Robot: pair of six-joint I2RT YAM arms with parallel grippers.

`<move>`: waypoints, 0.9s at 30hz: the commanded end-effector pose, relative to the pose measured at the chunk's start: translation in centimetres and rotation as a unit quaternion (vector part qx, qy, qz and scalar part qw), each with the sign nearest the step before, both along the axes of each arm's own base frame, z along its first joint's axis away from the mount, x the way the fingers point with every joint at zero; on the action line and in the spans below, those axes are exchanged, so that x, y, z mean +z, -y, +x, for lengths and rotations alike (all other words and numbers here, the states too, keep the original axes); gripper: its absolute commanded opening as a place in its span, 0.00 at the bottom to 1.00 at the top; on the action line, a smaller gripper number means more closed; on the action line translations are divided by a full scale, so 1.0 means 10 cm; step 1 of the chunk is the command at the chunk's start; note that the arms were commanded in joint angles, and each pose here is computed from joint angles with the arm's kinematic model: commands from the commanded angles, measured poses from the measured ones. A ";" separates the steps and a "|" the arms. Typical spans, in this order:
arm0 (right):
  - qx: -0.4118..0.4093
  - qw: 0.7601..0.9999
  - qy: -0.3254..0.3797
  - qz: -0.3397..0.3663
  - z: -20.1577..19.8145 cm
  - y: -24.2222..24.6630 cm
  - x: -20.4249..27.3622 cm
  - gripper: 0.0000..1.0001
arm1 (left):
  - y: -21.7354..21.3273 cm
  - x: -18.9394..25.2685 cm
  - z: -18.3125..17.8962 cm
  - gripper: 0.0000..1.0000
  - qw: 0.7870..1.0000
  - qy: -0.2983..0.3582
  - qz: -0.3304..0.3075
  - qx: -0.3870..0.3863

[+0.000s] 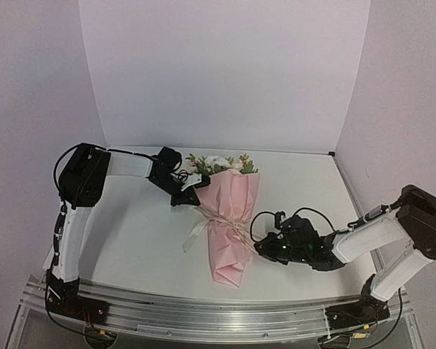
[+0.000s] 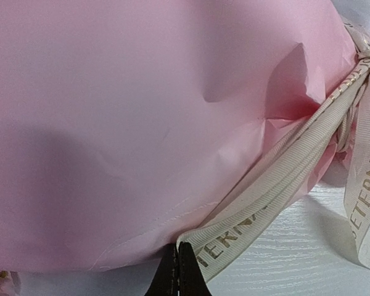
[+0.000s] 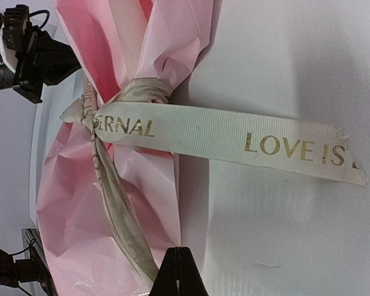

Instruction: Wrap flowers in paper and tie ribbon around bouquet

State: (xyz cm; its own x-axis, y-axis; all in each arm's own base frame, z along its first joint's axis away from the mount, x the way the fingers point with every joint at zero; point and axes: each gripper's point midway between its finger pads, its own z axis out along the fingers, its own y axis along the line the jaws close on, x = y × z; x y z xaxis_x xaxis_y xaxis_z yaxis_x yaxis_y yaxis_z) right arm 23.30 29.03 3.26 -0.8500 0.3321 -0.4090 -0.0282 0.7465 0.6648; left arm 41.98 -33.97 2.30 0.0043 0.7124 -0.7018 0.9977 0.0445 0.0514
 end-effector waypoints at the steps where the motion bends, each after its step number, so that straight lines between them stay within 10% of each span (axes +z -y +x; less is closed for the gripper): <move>1: 0.030 0.993 -0.078 -0.079 -0.38 0.23 -0.49 0.00 | -0.68 0.11 0.59 0.00 0.990 0.075 0.065 0.097; 13: -0.015 0.996 0.084 -0.021 0.45 0.09 0.73 0.00 | -0.61 0.67 -0.22 0.00 0.987 -0.115 0.004 0.111; 27: -0.031 0.997 0.024 -0.074 0.49 0.43 0.12 0.00 | -0.82 0.15 -0.54 0.00 0.979 -0.152 0.053 0.128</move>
State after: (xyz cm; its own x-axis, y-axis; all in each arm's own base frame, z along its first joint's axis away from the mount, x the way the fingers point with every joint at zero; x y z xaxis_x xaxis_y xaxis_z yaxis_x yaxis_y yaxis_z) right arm 28.87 26.75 7.03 -0.7886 0.3340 -0.5162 -0.0550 0.7979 0.6003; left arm 36.20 -27.83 4.83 -0.3714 0.7000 -0.6100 0.9276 0.2509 -0.2769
